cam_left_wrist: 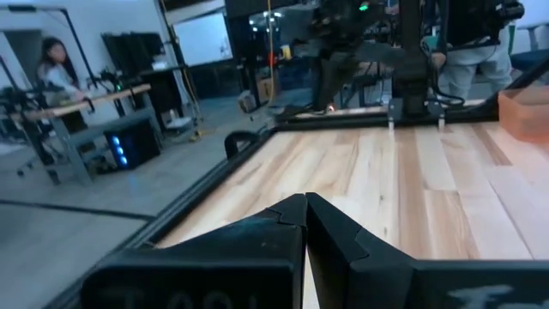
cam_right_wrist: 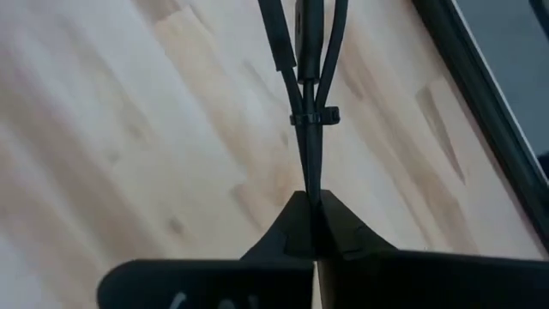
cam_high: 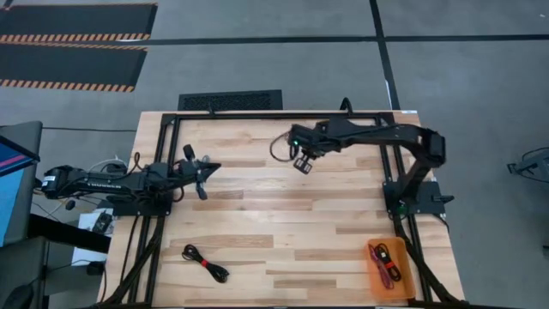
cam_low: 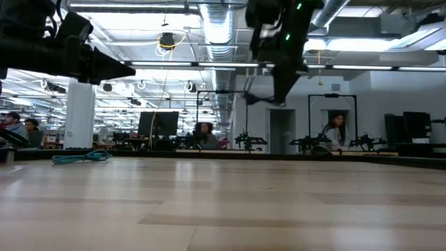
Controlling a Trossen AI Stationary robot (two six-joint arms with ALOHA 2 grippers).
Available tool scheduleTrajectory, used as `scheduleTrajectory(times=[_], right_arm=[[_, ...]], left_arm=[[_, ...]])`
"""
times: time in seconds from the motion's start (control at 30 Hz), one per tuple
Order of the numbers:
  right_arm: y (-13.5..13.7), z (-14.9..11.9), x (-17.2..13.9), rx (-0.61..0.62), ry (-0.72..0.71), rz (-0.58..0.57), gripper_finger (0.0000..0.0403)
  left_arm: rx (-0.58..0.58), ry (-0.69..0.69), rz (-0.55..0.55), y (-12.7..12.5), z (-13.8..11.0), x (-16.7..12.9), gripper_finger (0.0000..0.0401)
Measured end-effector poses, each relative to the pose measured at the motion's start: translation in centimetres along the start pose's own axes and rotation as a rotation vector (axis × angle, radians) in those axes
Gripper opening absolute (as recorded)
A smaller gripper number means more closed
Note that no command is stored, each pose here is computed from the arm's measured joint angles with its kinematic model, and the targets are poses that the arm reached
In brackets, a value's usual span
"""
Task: Pick and place USB-C Cables
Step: Put the top black charger cable into the orange bin
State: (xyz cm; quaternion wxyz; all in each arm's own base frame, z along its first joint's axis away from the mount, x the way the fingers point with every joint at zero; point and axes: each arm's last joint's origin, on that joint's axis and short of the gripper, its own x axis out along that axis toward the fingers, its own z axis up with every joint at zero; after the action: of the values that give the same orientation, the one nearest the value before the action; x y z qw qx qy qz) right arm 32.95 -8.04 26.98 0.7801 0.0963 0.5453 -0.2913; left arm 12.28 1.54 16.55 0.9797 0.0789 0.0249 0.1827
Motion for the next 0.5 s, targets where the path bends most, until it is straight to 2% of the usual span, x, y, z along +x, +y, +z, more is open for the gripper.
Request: scheduleTrajectory(times=[0.2, 0.5], right_arm=[[1.9, -2.8, -3.7, 0.004, 0.020, -0.068, 0.0006], [4.0, -7.4, -7.2, 0.054, 0.109, -0.170, 0.0005]], left_arm=[[0.038, -0.045, 0.009, 0.1, 0.5, 0.0, 0.0000], [0.087, -0.094, 0.022, 0.2, 0.9, 0.0, 0.0000]])
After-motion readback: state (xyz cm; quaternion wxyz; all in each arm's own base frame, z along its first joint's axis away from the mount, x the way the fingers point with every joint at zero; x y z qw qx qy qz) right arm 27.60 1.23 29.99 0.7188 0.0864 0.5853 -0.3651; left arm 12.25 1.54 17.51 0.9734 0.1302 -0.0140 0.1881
